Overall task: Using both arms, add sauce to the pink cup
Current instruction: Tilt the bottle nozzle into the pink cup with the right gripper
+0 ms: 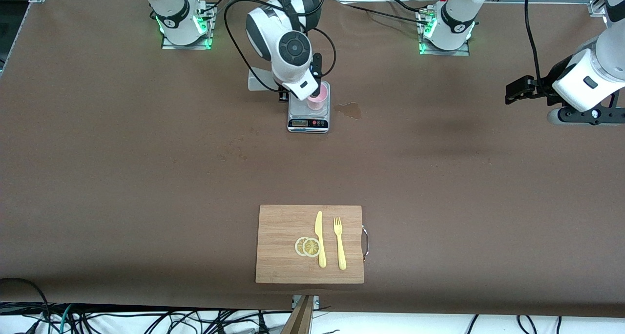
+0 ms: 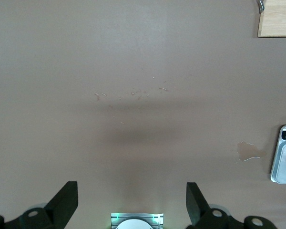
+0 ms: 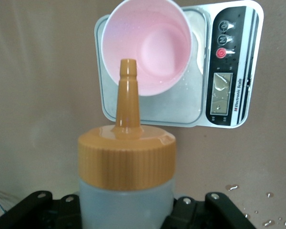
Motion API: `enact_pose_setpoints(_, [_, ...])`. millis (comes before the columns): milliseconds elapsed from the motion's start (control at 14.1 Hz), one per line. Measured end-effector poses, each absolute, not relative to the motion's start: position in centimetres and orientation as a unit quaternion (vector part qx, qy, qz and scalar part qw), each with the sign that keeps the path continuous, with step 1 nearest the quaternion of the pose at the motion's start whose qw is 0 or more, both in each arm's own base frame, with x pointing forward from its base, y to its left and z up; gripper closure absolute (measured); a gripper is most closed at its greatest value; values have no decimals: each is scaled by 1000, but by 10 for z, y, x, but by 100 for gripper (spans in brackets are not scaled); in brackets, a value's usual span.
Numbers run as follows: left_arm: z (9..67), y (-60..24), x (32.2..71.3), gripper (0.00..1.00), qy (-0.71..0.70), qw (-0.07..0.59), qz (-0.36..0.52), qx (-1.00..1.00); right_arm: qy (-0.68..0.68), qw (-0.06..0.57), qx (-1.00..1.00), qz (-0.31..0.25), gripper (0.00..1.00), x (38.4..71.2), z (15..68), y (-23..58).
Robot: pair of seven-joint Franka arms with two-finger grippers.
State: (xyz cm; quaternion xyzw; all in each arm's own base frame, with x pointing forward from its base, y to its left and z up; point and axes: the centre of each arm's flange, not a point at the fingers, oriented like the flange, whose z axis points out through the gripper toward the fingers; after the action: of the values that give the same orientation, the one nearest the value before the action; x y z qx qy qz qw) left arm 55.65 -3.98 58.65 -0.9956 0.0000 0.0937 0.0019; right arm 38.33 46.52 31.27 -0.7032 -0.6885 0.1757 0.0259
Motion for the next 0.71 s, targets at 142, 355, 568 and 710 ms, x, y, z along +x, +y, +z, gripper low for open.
enact_pose_setpoints(142, [588,-39,557,0,0,2,92,-996,-685,8,-705,181,78,381,318,470])
enact_pose_setpoints(355, [587,-39,558,0,0,2,93,-996,-676,-22,-711,193,78,378,332,480])
enact_pose_setpoints(568, [585,-39,556,0,3,2,103,-995,-670,-41,-715,195,78,379,327,487])
enact_pose_setpoints(710, [584,-40,555,0,6,2,106,-994,-666,-53,-717,198,78,379,321,489])
